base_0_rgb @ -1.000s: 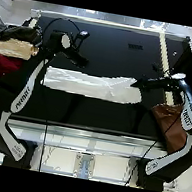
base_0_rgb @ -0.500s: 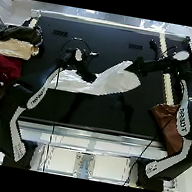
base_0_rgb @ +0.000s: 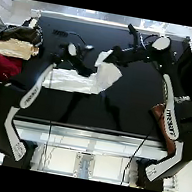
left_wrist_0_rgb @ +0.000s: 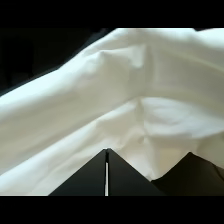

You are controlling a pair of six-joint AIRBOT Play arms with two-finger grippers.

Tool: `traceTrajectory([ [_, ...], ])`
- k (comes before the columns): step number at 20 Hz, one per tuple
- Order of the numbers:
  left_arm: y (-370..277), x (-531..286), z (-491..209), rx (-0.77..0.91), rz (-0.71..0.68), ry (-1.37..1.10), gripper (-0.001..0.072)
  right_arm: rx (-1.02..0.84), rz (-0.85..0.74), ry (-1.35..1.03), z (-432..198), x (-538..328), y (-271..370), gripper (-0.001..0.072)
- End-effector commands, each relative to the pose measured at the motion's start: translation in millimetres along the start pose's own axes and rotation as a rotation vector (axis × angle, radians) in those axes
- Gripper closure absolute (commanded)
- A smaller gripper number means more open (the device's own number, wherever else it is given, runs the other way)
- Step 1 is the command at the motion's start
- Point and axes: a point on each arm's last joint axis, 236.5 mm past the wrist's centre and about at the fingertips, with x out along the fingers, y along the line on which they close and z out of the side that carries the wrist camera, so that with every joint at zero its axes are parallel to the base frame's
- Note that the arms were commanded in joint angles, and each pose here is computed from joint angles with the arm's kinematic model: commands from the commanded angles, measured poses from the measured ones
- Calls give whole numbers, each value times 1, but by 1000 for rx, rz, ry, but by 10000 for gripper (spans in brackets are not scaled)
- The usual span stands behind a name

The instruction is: Fold the shirts.

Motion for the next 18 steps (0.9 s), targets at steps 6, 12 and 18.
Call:
traceTrajectory([
  [6,104,-194,-11,-184,163,-233,691,82,91,-233,23,136,63,655],
  [12,147,-250,-32,-280,237,-312,691,-38,139,-377,30,152,127,283],
  [18,154,-252,-40,-301,238,-299,691,-129,-282,-112,18,88,-21,285],
])
